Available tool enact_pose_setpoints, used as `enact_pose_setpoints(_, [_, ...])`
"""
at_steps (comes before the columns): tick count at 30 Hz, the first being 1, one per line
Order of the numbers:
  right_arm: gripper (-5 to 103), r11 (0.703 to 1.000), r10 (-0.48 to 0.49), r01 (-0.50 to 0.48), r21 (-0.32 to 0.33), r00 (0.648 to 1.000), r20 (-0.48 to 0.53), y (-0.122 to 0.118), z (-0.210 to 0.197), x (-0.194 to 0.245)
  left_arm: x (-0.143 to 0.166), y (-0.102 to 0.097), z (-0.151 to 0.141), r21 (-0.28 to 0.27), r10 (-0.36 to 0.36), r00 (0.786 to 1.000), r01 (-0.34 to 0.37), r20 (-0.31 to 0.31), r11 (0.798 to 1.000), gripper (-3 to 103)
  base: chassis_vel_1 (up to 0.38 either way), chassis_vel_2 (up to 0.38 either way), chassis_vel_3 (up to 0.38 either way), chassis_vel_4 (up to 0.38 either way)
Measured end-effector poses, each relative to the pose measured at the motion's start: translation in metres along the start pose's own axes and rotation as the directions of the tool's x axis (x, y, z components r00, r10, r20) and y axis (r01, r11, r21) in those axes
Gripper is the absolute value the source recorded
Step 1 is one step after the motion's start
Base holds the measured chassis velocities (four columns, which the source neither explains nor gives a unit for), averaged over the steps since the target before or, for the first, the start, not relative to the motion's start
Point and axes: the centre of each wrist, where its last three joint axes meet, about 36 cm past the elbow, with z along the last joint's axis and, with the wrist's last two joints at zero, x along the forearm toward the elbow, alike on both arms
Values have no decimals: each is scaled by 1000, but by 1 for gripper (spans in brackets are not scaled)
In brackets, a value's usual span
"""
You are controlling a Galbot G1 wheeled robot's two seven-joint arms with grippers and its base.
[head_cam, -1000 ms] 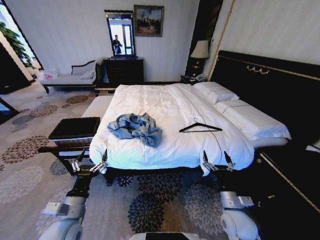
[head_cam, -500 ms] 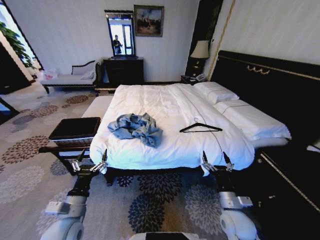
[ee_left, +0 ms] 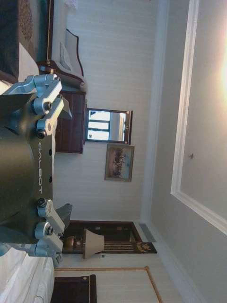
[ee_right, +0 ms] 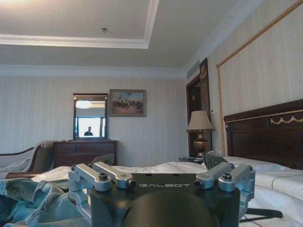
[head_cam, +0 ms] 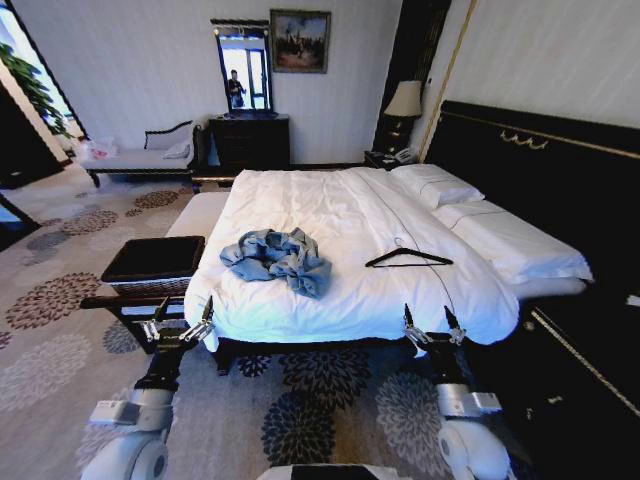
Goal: Pick up the clothes from the bed and hang them on the clothes hanger.
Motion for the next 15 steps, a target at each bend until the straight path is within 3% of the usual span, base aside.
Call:
enact_pose_setpoints(9, [100,1000,4,-4,-2,1000,-9,0,3,0,1,0,2,1,0,1000,0,2,1000,100,-53,140,35,-132])
enact_pose_setpoints(15, [100,1000,6,-6,-4,1000,-11,1,5,1,1,1,2,2,-1,1000,1,4,1000,100,-143,214,151,-224])
